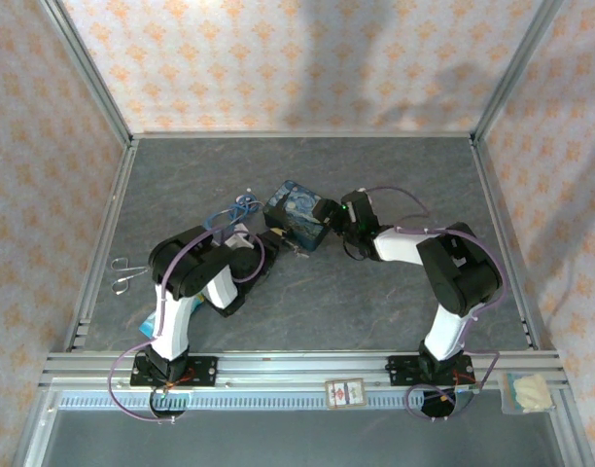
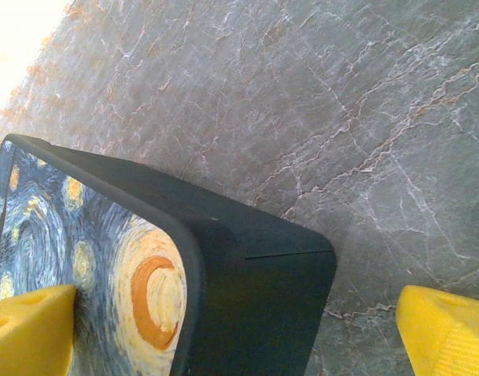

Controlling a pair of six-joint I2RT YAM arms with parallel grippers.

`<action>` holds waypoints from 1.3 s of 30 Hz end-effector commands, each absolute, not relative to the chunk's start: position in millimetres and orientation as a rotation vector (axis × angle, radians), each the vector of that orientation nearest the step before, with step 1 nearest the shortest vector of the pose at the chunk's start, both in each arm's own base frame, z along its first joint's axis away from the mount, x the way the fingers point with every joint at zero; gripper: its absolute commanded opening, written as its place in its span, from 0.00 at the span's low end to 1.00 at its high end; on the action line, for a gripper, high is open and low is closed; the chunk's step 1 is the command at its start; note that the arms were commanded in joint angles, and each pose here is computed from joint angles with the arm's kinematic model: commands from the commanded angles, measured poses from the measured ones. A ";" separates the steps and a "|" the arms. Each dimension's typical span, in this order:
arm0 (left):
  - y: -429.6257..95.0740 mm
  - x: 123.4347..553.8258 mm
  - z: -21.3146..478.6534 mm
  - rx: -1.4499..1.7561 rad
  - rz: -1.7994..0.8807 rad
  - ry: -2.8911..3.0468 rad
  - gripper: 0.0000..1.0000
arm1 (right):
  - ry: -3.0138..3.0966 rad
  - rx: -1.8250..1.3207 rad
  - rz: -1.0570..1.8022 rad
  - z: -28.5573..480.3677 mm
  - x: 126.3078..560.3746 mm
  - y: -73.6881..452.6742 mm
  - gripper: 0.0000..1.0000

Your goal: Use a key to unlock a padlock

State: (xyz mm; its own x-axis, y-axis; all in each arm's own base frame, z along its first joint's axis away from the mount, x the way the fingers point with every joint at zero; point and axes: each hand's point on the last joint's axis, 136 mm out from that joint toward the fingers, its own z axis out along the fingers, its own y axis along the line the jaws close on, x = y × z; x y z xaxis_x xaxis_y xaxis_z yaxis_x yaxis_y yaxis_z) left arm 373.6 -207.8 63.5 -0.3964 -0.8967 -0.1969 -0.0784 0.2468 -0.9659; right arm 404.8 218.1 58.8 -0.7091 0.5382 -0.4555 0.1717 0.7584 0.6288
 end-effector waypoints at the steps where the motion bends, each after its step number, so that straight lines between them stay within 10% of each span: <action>1: -186.4 375.3 78.0 -0.845 -1.049 1.689 0.00 | 2.459 0.666 0.346 -6.3 377.5 150.4 1.00; 21: -204.1 368.8 94.8 -0.784 -1.139 1.723 0.00 | 2.431 0.611 0.273 11.5 391.1 130.3 1.00; 39: -247.2 317.1 82.4 -0.278 -0.849 2.347 0.00 | 2.154 0.363 0.175 157.4 401.0 98.1 1.00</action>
State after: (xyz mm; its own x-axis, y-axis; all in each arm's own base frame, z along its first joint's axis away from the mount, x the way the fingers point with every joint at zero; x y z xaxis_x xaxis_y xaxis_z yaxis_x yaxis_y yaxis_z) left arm 339.1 -249.0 111.0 -0.6819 -0.5508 -0.4813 0.0150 0.6473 -0.7621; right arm 406.5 120.1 147.0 -0.5632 0.3743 -0.7367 0.1548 0.9235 0.3509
